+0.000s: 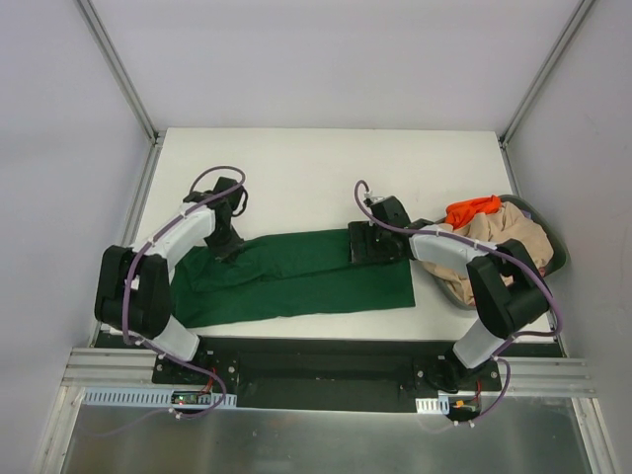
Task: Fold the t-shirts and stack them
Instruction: Fold the other side of the tshirt into a rectangle
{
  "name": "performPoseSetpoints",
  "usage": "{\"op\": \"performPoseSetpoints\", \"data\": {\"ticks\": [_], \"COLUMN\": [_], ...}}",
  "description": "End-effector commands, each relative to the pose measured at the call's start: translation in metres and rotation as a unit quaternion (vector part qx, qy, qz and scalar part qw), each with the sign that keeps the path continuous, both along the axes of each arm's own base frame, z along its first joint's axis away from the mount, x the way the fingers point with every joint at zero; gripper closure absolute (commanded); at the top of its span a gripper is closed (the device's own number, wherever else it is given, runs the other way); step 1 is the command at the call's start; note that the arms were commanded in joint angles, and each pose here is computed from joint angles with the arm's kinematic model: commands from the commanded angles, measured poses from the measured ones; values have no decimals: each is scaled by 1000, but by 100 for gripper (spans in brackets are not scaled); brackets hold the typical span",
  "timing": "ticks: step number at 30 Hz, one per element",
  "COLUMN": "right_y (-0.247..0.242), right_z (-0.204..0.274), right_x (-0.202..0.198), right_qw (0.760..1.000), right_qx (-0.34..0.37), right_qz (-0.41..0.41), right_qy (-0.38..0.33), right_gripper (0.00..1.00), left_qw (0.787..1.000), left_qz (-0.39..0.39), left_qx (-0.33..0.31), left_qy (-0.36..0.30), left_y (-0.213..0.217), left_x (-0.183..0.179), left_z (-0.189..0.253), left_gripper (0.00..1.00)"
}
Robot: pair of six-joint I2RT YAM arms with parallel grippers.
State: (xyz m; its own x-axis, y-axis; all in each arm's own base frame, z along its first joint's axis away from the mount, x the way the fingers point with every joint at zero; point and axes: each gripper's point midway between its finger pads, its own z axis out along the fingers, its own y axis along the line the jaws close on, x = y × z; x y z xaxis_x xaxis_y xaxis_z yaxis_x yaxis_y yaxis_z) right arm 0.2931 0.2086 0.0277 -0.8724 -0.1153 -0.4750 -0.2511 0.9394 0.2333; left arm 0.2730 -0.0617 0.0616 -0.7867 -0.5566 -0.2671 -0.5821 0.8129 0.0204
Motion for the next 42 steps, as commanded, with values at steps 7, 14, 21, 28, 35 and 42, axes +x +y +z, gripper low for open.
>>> {"op": "performPoseSetpoints", "data": {"ticks": [7, 14, 21, 28, 35, 42], "right_y": [-24, -23, -23, -19, 16, 116], "right_z": [-13, -8, -5, 7, 50, 106], "right_x": [-16, -17, -17, -19, -27, -43], "right_qw": [999, 999, 999, 1000, 996, 961], "right_qx": [-36, -29, -25, -12, 37, 156], "right_qz": [-21, -21, -21, -4, 66, 212], "right_qy": [26, 19, 15, 0, -49, -90], "right_gripper": [4, 4, 4, 4, 4, 4], "left_qw": [999, 997, 991, 993, 997, 998], "left_qz": [-3, -21, -120, -113, -43, 30], "left_qx": [-32, -24, -51, -19, 12, 3], "left_qy": [36, 74, 30, -17, -63, -57], "left_y": [-21, -33, -55, -43, -11, 24], "left_x": [-81, -129, -149, -135, -83, -48], "left_z": [-3, -1, 38, 51, 62, 26], "left_gripper": [86, 71, 32, 1, 1, 1]}}
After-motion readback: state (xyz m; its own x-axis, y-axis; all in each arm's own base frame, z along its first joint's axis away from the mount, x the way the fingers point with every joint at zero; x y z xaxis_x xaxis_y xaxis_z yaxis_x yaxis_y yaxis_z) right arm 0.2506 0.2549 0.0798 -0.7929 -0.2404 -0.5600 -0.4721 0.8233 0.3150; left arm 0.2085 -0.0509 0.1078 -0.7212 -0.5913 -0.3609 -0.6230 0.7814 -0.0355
